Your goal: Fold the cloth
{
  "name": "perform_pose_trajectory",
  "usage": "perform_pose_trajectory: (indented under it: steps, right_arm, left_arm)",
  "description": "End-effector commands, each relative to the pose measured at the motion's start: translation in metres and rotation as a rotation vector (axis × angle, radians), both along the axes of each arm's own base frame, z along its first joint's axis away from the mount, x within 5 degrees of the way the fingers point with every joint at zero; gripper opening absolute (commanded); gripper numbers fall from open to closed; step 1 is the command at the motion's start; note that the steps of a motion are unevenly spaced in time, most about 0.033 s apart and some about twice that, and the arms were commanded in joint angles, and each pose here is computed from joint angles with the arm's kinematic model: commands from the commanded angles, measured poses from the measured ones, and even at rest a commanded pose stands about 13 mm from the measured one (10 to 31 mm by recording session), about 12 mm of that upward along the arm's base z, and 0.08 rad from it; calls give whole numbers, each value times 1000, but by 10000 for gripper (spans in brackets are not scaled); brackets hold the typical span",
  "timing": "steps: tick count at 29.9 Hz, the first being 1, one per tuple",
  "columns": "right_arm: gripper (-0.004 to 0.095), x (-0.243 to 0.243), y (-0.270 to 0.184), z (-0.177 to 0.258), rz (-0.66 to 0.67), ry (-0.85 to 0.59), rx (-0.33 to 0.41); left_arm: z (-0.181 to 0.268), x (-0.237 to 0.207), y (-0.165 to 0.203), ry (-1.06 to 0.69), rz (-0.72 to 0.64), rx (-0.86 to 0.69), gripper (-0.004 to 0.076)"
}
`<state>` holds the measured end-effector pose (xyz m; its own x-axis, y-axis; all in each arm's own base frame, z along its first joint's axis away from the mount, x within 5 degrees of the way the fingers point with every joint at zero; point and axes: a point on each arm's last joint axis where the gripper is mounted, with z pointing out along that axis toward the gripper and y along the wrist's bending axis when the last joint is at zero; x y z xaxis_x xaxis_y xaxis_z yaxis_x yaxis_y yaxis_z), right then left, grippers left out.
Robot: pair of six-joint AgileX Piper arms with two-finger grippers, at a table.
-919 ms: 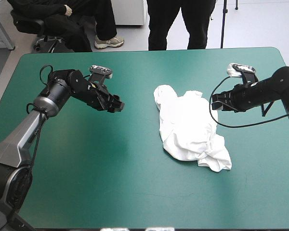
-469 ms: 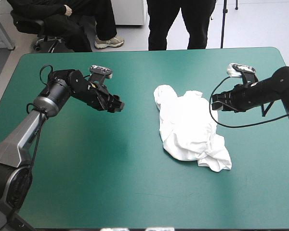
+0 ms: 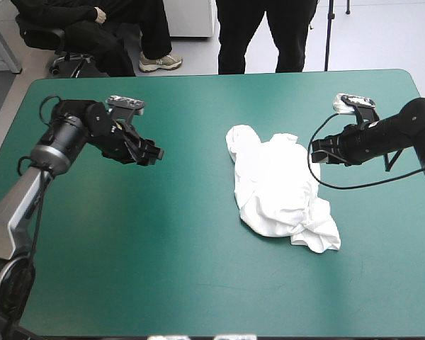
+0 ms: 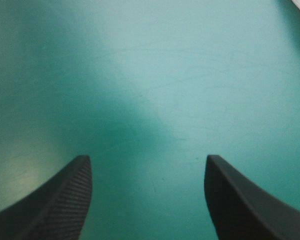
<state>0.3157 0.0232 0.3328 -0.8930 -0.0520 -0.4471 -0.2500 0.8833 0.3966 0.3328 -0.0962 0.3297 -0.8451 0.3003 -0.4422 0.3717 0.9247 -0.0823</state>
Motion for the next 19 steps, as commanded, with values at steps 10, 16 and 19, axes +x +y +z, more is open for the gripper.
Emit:
perform_pose_trajectory:
  steps: [10, 16, 19]
  right_arm:
    - [384, -5, 47, 26, 177, -187, -91]
    - [483, -9, 70, 28, 228, -221, -265]
    - [592, -12, 77, 28, 256, -231, -296]
  left_arm:
    - [113, -93, 51, -306, 140, -22, 467]
    - [121, -124, 61, -293, 183, 19, 467]
    - [121, -139, 63, -279, 182, 23, 467]
